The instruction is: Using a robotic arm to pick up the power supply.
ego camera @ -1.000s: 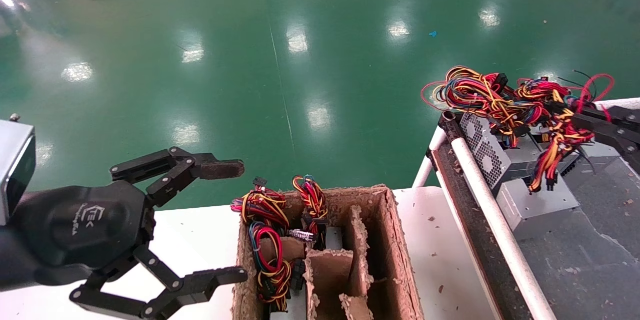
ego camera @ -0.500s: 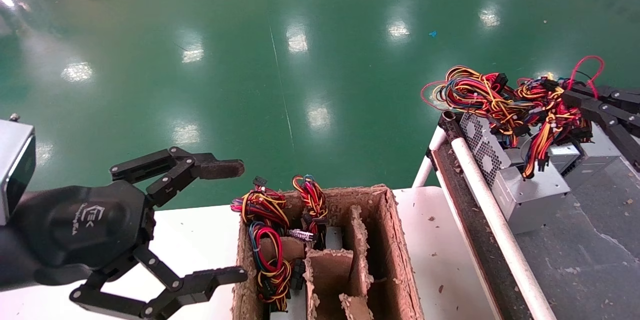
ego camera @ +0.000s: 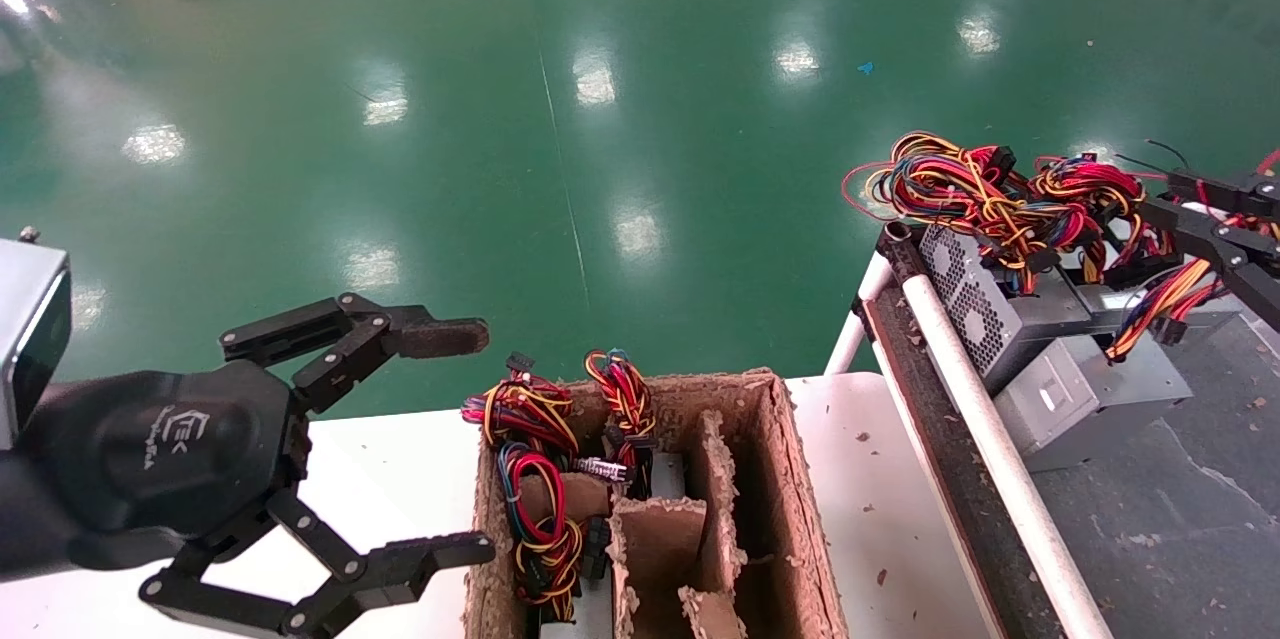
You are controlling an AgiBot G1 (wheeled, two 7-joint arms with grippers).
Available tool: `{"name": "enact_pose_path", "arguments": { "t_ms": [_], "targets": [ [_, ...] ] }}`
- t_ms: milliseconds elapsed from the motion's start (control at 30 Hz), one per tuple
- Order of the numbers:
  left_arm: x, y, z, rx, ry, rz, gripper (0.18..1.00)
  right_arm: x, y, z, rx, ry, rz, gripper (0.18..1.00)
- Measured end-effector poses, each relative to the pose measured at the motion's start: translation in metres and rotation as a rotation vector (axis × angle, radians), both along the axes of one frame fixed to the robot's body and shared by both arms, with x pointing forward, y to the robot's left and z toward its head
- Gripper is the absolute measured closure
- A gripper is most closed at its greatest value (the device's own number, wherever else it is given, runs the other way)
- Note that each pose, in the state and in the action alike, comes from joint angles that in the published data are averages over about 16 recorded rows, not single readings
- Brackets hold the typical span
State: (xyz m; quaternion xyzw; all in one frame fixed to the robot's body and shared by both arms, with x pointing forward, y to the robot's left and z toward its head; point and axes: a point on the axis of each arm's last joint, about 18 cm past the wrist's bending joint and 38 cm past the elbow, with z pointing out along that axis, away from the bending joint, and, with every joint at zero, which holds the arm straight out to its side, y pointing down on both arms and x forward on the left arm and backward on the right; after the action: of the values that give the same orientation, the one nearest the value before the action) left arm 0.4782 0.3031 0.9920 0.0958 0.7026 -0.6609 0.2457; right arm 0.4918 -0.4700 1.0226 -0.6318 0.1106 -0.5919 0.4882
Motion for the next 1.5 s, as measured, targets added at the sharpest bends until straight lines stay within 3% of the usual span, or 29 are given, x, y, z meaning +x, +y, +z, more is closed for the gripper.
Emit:
{"name": "enact_pose_path", "arguments": {
  "t_ms": [300, 500, 1033, 1500],
  "targets": [
    [0.000, 0.000, 0.000, 0.000, 0.000, 0.000, 0.184, -0.004, 0.000, 0.000, 0.009, -0.017, 0.025, 0.784],
    [0.000, 0.000, 0.000, 0.000, 0.000, 0.000, 0.184, -0.004, 0.010, -0.002, 0.010, -0.018, 0.075, 0.663],
    [0.000, 0.000, 0.000, -0.001, 0.000, 0.000, 0.184, 0.001, 0.056, -0.016, 0.039, 0.061, 0.291, 0.325],
    [0.000, 0.000, 0.000, -0.001, 0.000, 0.000, 0.184, 0.000, 0.097, -0.023, 0.042, 0.137, 0.492, 0.191]
  ]
}}
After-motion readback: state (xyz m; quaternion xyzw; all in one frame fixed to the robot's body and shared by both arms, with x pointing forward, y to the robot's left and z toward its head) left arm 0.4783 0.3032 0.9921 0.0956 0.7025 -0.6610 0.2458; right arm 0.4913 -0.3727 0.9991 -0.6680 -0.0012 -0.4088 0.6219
